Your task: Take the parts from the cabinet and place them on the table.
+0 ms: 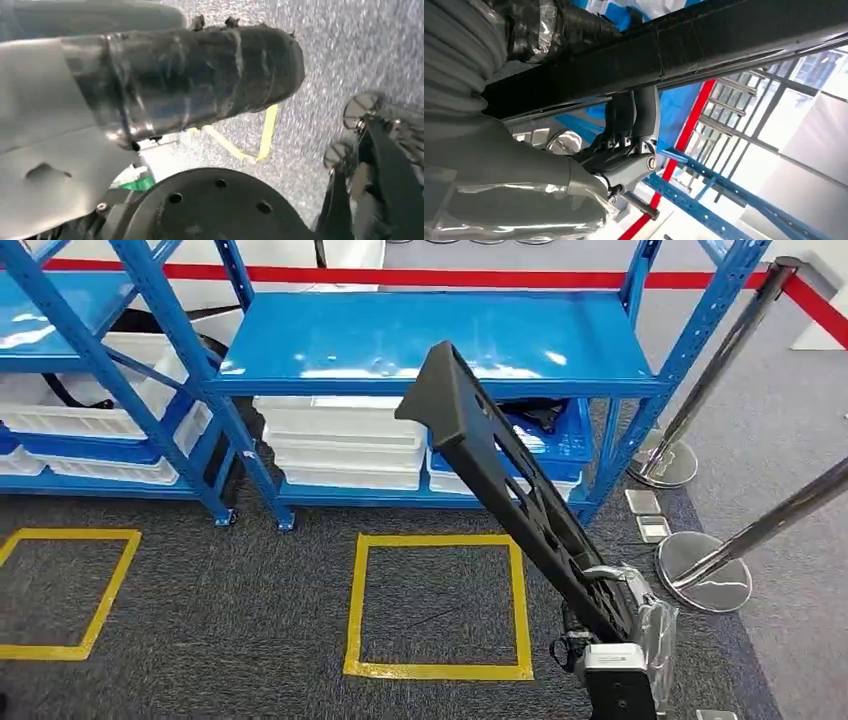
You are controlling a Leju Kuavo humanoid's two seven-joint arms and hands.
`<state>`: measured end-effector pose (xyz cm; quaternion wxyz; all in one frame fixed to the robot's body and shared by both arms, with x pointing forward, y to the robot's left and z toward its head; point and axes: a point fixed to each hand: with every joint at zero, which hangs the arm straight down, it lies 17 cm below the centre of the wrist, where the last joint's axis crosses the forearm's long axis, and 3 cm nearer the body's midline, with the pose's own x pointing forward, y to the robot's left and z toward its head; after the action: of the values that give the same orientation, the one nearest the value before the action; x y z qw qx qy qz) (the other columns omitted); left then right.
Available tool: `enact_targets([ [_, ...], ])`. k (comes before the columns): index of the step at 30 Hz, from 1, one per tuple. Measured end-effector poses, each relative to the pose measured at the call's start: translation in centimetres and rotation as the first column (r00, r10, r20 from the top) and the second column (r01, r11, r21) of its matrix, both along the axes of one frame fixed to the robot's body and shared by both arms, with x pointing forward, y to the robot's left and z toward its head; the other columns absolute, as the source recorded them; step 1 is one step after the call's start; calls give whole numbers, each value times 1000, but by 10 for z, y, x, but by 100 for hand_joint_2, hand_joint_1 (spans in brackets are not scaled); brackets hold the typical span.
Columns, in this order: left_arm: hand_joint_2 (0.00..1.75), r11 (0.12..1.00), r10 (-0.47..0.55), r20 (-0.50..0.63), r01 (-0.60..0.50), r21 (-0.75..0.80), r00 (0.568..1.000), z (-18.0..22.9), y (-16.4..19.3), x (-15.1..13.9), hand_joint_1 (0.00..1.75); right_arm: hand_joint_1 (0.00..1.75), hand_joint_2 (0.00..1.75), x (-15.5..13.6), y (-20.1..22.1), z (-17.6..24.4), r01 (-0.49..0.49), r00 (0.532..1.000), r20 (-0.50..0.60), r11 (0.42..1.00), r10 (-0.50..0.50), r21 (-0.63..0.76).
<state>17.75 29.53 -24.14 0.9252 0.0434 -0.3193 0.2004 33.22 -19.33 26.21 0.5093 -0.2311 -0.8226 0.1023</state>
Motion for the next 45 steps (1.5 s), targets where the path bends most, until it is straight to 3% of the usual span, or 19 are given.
enact_targets([
  [7,0,995,-28,-34,31,95,999,-2,10,-3,0,175,175,0,2,1,-6,1000,3,1000,7,-7],
  [14,0,989,-65,14,62,131,998,5,5,7,0,175,175,0,8,-9,-29,999,-24,1000,28,-7],
  [32,0,976,-119,33,111,187,992,8,14,10,0,175,175,0,22,-19,-78,996,-46,997,78,7],
  [45,0,971,-150,39,140,192,988,9,1,10,0,175,175,-13,22,-38,-100,992,-72,995,101,14],
])
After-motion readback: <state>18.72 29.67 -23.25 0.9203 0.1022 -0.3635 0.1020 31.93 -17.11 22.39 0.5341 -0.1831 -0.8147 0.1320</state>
